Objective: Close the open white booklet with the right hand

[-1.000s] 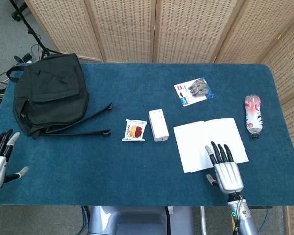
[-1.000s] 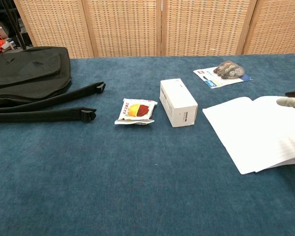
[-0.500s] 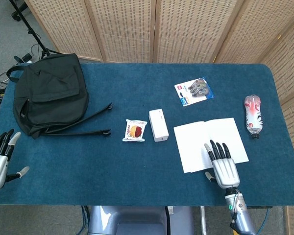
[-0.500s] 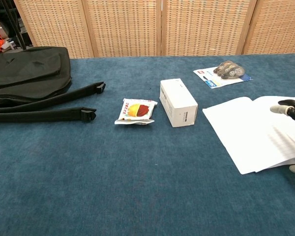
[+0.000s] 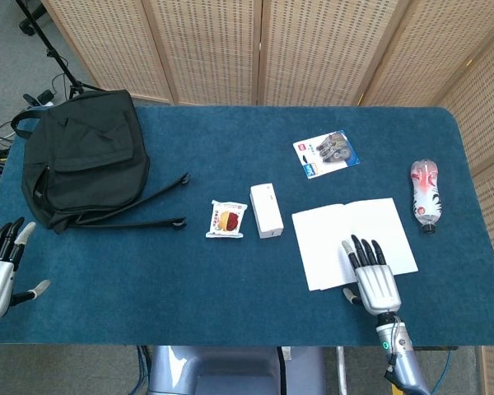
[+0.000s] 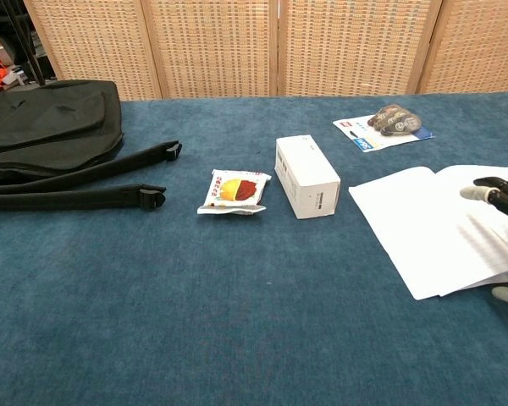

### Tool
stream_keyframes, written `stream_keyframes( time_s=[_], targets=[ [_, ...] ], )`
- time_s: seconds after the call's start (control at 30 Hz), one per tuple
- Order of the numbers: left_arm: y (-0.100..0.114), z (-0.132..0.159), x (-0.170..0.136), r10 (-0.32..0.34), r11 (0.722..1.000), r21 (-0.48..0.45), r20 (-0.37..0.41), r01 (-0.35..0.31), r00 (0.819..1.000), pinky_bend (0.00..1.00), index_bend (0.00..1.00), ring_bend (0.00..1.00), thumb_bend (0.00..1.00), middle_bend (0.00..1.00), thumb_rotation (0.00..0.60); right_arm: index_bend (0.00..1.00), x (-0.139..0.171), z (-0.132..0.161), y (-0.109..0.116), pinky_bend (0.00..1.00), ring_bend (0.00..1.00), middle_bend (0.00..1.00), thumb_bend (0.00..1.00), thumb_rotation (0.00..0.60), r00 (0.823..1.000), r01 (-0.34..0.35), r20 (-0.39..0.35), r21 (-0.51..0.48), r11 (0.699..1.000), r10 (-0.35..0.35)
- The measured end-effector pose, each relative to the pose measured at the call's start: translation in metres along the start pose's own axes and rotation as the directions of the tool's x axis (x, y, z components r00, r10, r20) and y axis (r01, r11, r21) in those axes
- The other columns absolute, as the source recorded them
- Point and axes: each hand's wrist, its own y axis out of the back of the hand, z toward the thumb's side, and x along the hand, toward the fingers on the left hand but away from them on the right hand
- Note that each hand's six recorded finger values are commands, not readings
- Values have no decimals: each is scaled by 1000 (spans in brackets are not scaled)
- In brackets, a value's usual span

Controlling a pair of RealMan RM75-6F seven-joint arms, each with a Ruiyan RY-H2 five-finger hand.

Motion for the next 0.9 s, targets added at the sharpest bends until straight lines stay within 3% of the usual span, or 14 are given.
stream_keyframes(
  time_s=[0.9],
  targets=[
    [0,1,0,0,1000,0,4,0,1000,0,0,0,68,0,552,0,-9,4,-10,0,0,0,258,600,1000,-15,-11,-15,1000,15]
  ],
)
